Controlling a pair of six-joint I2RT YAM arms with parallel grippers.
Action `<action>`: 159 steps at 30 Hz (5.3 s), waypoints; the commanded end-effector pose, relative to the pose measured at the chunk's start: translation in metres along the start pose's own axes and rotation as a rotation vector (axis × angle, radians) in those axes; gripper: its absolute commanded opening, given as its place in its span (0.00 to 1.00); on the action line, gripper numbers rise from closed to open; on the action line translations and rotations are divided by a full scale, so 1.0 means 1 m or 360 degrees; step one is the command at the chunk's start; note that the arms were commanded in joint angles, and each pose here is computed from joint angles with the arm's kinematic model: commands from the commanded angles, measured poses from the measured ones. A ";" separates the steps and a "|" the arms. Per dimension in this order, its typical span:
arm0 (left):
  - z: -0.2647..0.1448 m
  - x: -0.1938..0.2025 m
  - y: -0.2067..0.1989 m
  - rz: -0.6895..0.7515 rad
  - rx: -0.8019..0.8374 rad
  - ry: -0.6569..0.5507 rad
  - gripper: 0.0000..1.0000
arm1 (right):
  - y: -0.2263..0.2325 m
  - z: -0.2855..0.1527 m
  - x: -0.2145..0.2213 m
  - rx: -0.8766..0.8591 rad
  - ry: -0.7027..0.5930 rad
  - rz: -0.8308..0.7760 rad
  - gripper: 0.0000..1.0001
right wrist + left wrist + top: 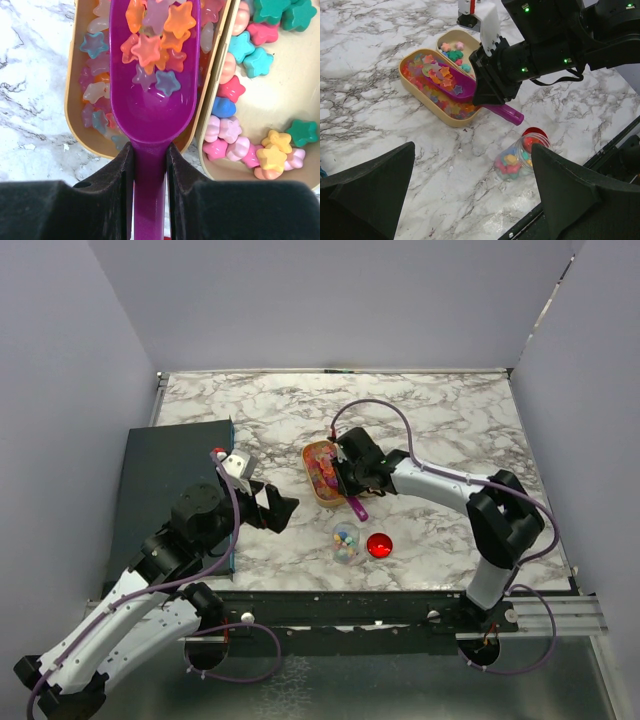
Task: Pack the candies
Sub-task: Scoop the fake candies from the storage box, then place the fake candies in the packing bottle.
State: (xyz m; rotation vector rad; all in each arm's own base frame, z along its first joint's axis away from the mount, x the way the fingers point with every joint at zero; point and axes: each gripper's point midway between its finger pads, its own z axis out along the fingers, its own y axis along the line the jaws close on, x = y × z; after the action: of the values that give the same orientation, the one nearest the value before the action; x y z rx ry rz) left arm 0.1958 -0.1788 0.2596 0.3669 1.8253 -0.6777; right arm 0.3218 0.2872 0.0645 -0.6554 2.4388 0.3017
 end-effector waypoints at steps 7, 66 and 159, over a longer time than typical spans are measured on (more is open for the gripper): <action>0.004 0.005 0.007 0.0012 -0.0053 0.0014 0.99 | -0.019 -0.029 -0.007 0.0072 -0.0182 -0.0047 0.00; -0.018 -0.013 -0.009 0.0021 0.0093 -0.0121 0.99 | 0.013 -0.241 0.097 -0.0431 0.0432 -0.1267 0.00; -0.019 -0.014 -0.008 0.0018 0.0086 -0.0137 0.99 | 0.004 -0.240 0.043 0.0672 0.0584 -0.2513 0.00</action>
State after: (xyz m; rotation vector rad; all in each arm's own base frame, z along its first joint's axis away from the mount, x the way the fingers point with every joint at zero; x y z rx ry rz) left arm 0.1817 -0.1705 0.2817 0.3620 1.7282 -0.7257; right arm 0.1634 0.1919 0.2191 -2.1676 1.5817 -0.8072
